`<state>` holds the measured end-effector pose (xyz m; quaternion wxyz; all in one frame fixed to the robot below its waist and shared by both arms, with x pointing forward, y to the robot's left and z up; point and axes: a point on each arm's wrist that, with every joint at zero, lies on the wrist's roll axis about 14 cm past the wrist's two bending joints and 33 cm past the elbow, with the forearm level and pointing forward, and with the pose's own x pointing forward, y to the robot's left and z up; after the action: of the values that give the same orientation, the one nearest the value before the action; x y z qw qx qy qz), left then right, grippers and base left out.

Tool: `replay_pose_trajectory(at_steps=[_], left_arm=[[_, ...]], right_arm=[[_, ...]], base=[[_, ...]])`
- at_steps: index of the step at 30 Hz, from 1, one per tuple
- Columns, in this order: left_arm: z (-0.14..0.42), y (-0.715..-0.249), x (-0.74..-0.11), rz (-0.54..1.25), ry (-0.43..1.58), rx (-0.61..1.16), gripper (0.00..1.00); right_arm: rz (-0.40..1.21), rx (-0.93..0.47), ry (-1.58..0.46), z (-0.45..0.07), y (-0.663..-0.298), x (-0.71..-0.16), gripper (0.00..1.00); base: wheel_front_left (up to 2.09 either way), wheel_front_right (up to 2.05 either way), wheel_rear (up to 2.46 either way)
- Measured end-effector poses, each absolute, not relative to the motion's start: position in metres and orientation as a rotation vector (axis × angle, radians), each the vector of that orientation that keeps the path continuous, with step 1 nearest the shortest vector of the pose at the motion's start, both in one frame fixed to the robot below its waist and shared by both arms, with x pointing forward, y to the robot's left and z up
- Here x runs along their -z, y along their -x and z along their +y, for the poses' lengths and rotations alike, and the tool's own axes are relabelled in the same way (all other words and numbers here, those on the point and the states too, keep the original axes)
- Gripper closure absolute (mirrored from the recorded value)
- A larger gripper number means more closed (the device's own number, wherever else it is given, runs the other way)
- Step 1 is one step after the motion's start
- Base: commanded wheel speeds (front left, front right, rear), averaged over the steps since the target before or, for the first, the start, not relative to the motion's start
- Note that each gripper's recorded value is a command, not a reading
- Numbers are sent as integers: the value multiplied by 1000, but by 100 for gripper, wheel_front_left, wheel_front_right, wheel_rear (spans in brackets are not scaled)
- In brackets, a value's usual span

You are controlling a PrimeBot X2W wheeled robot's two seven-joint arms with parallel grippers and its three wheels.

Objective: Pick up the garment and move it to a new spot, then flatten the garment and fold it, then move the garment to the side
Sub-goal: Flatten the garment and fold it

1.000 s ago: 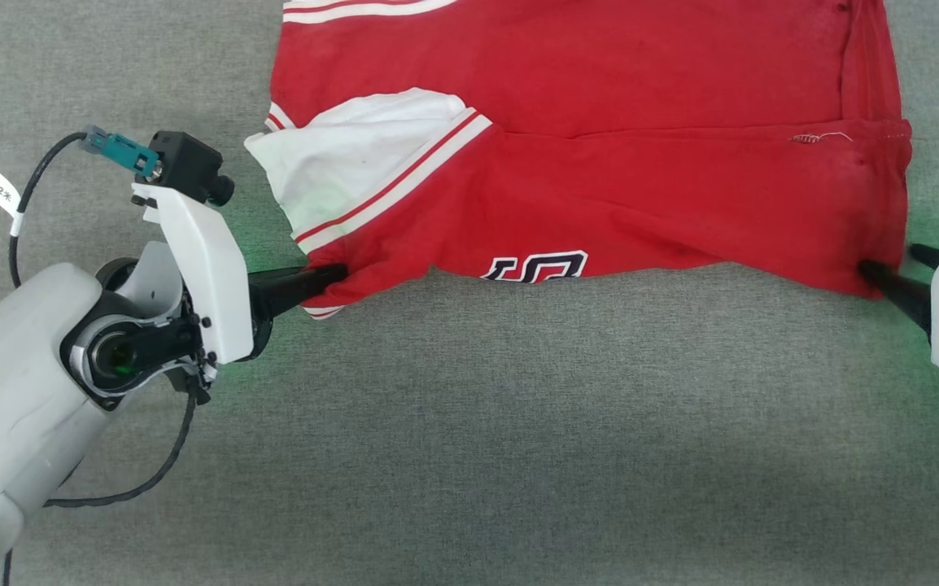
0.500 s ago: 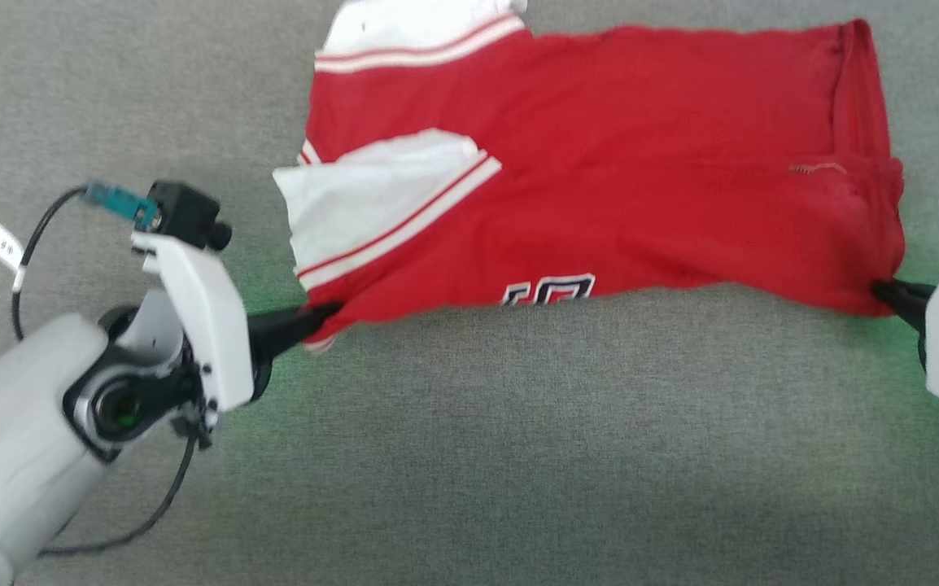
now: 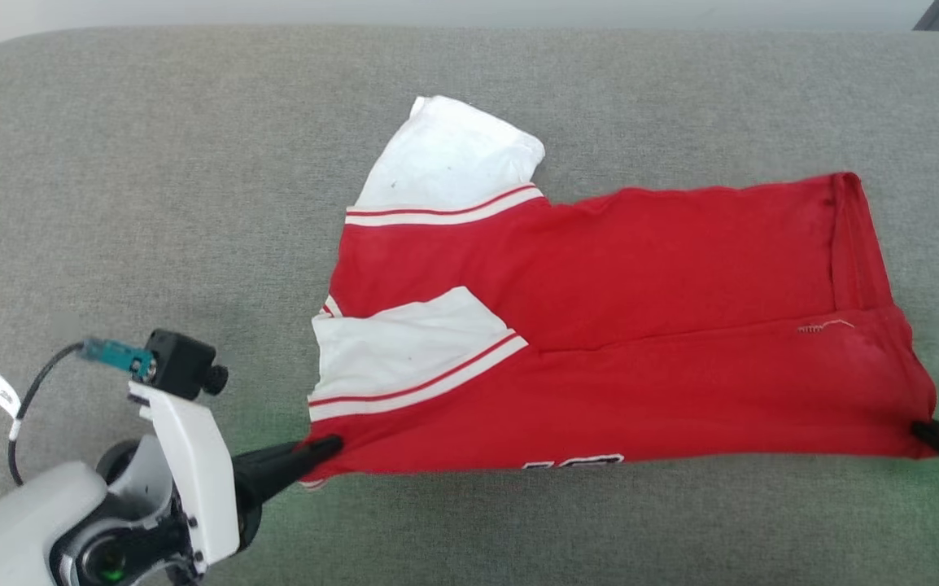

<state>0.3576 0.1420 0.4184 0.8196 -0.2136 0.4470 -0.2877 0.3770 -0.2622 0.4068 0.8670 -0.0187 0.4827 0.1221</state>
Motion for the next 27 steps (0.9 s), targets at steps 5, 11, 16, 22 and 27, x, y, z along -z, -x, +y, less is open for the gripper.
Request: replay_pose_trajectory(at_steps=[5, 11, 16, 22, 27], left_arm=[[143, -353, -414, 945, 469, 592, 100], [148, -359, -410, 932, 460, 569, 0], [167, -379, -414, 866, 423, 518, 0], [186, -438, -436, 676, 321, 449, 0], [195, -505, -463, 463, 257, 377, 0]], right_arm=[[992, -250, 8, -259, -370, -408, 100], [871, -198, 31, -266, -384, -424, 0], [724, -165, 43, -267, -399, -444, 0], [485, -161, 27, -250, -422, -472, 0], [265, -190, -7, -226, -438, -500, 0]], base=[[0, 0, 0], [0, 0, 0], [0, 0, 0], [0, 0, 0], [0, 0, 0]])
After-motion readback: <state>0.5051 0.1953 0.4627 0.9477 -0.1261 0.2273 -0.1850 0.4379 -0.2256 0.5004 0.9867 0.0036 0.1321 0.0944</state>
